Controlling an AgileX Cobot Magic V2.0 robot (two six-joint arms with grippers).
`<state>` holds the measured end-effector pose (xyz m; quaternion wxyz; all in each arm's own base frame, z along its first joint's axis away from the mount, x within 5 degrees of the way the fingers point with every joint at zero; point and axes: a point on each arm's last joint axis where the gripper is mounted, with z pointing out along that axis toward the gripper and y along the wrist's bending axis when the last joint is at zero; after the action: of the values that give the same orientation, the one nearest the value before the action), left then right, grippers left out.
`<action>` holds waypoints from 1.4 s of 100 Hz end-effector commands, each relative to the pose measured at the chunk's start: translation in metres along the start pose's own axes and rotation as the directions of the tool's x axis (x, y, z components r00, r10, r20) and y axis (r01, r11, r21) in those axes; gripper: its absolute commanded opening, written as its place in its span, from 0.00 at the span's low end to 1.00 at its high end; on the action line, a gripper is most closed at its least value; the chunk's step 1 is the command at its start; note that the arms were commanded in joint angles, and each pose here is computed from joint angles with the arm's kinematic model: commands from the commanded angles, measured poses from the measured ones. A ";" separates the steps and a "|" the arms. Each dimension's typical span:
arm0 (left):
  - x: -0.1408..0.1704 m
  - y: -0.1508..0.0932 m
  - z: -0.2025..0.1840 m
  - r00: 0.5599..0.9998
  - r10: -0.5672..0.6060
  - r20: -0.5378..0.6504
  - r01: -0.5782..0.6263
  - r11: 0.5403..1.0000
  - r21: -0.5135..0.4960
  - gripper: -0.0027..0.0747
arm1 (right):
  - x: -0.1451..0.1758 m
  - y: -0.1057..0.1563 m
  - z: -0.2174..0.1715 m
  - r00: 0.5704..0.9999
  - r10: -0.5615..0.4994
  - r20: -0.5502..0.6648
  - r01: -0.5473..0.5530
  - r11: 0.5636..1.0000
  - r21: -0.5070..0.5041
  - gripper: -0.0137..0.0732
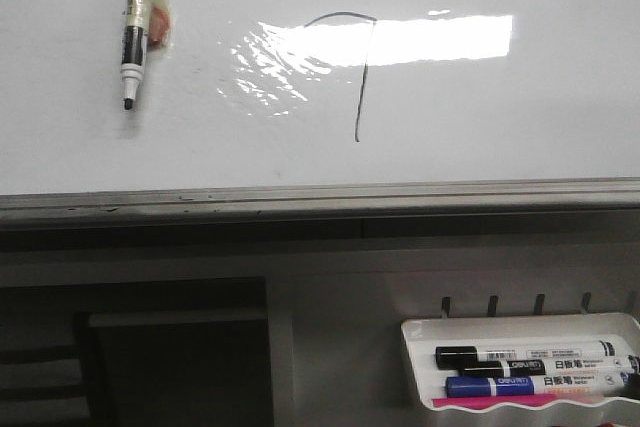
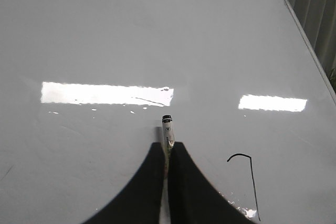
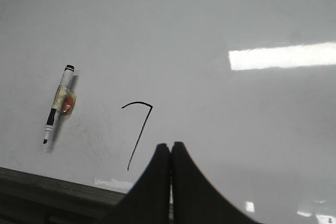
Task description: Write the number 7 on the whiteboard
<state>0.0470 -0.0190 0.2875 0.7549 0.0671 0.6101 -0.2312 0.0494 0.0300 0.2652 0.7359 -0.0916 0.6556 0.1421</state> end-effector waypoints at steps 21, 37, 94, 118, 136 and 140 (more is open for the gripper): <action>-0.011 0.001 0.001 0.999 -0.011 0.051 0.012 1.000 -0.027 0.01 | -0.009 -0.002 0.001 0.999 0.013 0.030 -0.014 1.000 0.024 0.08; -0.011 0.001 0.001 0.999 -0.011 0.051 0.012 1.000 -0.027 0.01 | -0.009 -0.002 0.001 0.999 0.013 0.030 -0.014 1.000 0.024 0.08; 0.008 0.006 0.004 0.979 0.201 -0.004 -0.201 0.977 -0.074 0.01 | -0.009 -0.002 0.001 0.999 0.013 0.030 -0.014 1.000 0.026 0.08; 0.037 0.023 -0.004 0.980 0.190 -0.051 -0.197 0.940 -0.279 0.01 | -0.009 -0.002 0.001 0.999 0.013 0.030 -0.014 1.000 0.026 0.08; 0.058 0.032 -0.017 0.974 0.222 -0.051 -0.225 0.895 -0.385 0.01 | -0.009 -0.002 0.001 0.999 0.013 0.030 -0.014 1.000 0.026 0.08; 0.063 0.033 -0.020 0.974 0.222 -0.048 -0.223 0.890 -0.397 0.01 | -0.009 -0.002 0.001 0.999 0.013 0.030 -0.014 1.000 0.026 0.08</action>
<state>0.0559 -0.0017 0.2145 0.7420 -0.0014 0.6700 -0.0240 0.0496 0.0295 0.2654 0.7371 -0.0901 0.6549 0.1400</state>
